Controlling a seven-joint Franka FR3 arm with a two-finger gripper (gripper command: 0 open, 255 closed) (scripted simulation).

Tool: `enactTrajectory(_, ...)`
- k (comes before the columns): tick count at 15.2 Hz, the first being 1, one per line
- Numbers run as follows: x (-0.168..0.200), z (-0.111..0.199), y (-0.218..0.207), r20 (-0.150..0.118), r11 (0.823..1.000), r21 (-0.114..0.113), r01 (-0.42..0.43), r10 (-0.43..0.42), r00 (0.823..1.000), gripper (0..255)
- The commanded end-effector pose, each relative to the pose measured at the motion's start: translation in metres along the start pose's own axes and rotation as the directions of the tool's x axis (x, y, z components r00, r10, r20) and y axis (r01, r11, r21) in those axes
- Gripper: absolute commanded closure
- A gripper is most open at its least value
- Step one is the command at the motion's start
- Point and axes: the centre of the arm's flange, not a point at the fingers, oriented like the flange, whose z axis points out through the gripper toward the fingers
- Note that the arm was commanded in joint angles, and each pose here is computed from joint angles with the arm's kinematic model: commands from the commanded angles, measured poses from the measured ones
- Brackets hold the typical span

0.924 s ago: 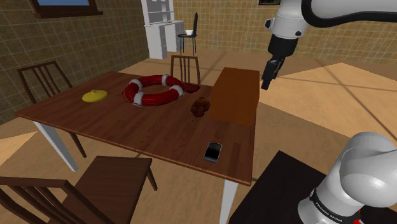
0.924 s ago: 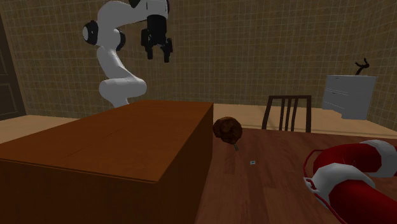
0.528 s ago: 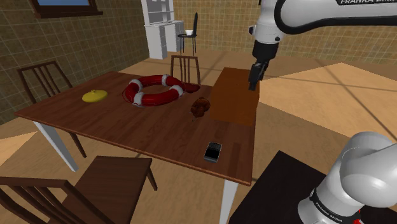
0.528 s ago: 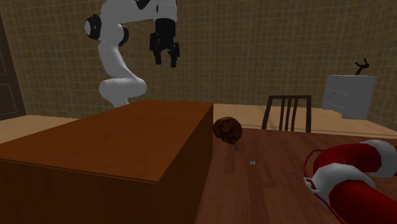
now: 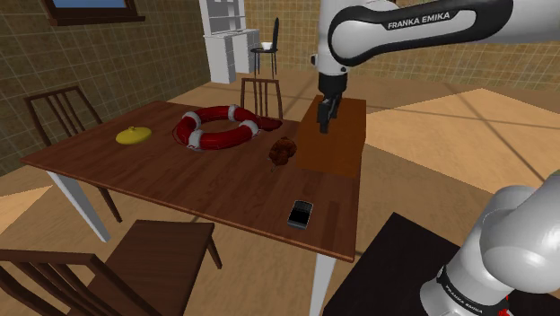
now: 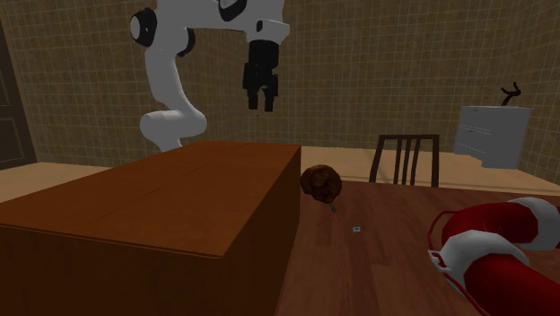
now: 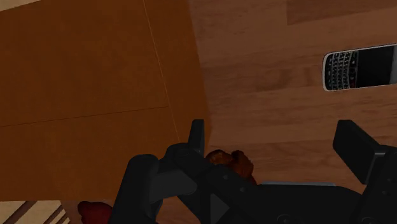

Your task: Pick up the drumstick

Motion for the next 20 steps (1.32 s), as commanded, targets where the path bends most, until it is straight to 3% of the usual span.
enactTrajectory(1,0.028,0.016,0.001,0.016,1.000,0.000,0.028,-0.028,0.999,0)
enactTrajectory(9,0.128,0.071,0.004,0.079,0.991,0.001,0.134,-0.134,0.988,0)
enactTrajectory(17,0.223,0.133,-0.003,0.140,0.971,0.008,0.239,-0.238,0.961,0)
enactTrajectory(20,0.227,0.145,-0.005,0.142,0.970,0.009,0.243,-0.242,0.960,0)
